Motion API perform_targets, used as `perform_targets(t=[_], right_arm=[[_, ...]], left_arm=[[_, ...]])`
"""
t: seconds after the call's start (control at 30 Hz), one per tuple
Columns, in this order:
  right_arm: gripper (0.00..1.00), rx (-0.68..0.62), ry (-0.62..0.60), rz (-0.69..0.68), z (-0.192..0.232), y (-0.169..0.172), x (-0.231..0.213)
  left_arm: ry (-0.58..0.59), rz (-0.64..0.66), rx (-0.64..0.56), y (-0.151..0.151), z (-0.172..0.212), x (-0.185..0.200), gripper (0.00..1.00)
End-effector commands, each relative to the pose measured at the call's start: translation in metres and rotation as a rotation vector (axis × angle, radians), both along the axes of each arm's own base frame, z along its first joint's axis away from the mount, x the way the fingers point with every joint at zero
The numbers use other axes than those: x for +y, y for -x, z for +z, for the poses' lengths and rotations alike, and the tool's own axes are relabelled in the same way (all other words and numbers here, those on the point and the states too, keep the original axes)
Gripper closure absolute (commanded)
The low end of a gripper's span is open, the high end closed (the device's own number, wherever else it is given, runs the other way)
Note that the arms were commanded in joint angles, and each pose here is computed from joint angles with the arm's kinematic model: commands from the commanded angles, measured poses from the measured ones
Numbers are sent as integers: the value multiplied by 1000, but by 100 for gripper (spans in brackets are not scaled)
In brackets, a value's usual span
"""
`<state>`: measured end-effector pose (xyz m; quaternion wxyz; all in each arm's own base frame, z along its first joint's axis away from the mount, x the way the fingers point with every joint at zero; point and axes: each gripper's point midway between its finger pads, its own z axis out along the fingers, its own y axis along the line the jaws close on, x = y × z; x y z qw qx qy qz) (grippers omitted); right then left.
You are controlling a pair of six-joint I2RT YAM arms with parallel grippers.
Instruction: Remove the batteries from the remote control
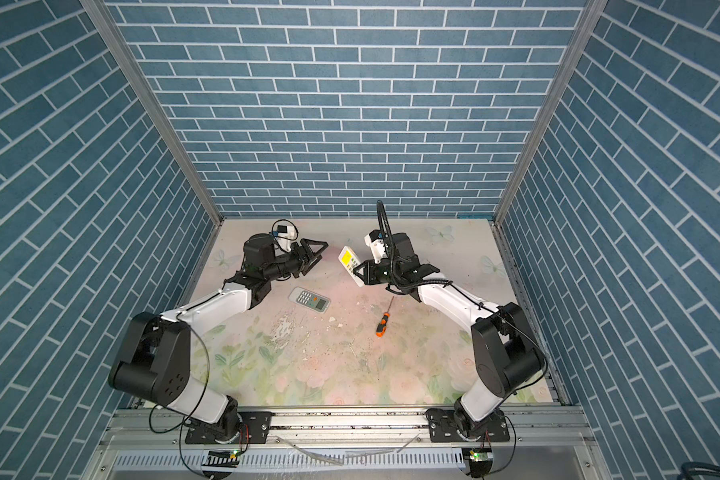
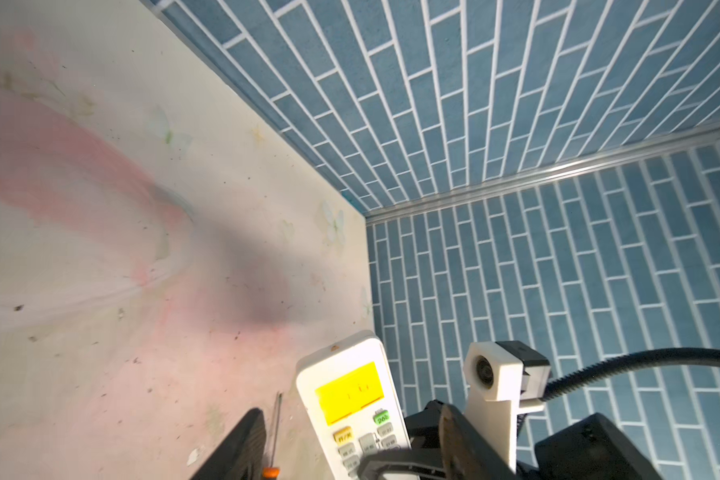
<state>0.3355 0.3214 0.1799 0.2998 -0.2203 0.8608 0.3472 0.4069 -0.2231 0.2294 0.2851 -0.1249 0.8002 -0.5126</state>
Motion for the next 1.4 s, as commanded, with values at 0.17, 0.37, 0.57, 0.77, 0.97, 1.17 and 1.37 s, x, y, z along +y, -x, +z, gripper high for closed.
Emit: perform_targets(t=[0.17,0.37,0.57,0.77,0.97,1.17,1.37], right_arm=[[100,-330,402,129,23,17,-10],[100,-464,541,162,28,20,3],[100,-533,623,206,22,23,19],[100,-548,641,229,16,25,32],[100,-579,621,243,24,27,44],[100,-620,634,267,30,27,58],[100,-641,629,278,33,29,69]], left_arm=[[-221,-153,323,53,-23,10,17],[-164,-188,455,61,-41,-2,18],[-119,-175,504,61,-44,-6,11],[-101,-142,493,57,-42,-5,10],[-108,-128,538,57,-57,-4,22],[-111,-115,570,51,-65,-6,32],[-103,-106,563,42,-61,-8,35]])
